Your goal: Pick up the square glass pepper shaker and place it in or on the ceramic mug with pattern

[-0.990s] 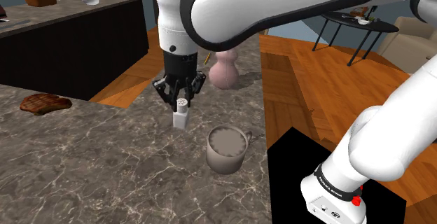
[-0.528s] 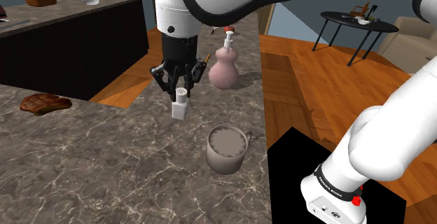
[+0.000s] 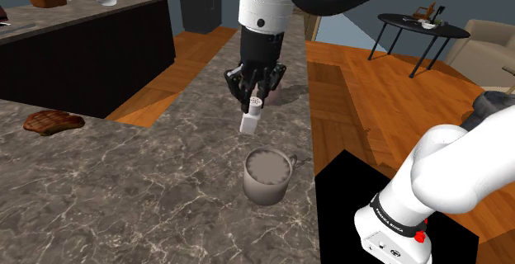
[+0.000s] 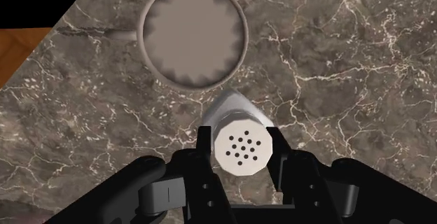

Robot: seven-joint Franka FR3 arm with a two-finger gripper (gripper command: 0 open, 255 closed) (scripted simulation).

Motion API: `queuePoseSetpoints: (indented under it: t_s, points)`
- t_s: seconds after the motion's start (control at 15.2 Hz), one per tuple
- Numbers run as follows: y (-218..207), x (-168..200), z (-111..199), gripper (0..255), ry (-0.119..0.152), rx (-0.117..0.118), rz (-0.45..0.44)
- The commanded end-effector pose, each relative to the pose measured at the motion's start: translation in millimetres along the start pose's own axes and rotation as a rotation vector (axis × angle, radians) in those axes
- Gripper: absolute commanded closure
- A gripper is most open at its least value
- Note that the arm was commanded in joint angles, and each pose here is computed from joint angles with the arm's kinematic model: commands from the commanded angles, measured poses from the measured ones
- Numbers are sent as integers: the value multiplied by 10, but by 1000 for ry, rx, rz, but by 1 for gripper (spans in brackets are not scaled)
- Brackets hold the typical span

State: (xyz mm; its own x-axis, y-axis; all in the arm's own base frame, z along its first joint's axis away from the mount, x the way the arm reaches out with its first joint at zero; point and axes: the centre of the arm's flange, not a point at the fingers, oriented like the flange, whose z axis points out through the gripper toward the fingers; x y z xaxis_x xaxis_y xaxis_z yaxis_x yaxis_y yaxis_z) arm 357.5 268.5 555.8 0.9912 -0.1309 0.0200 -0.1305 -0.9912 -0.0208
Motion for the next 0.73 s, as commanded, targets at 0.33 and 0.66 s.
queuePoseSetpoints:
  t_s: [0.33,0.66]
  points:
    - [629,-487,-136,255,0,2,-1]
    - [635,-492,128,255,0,2,-1]
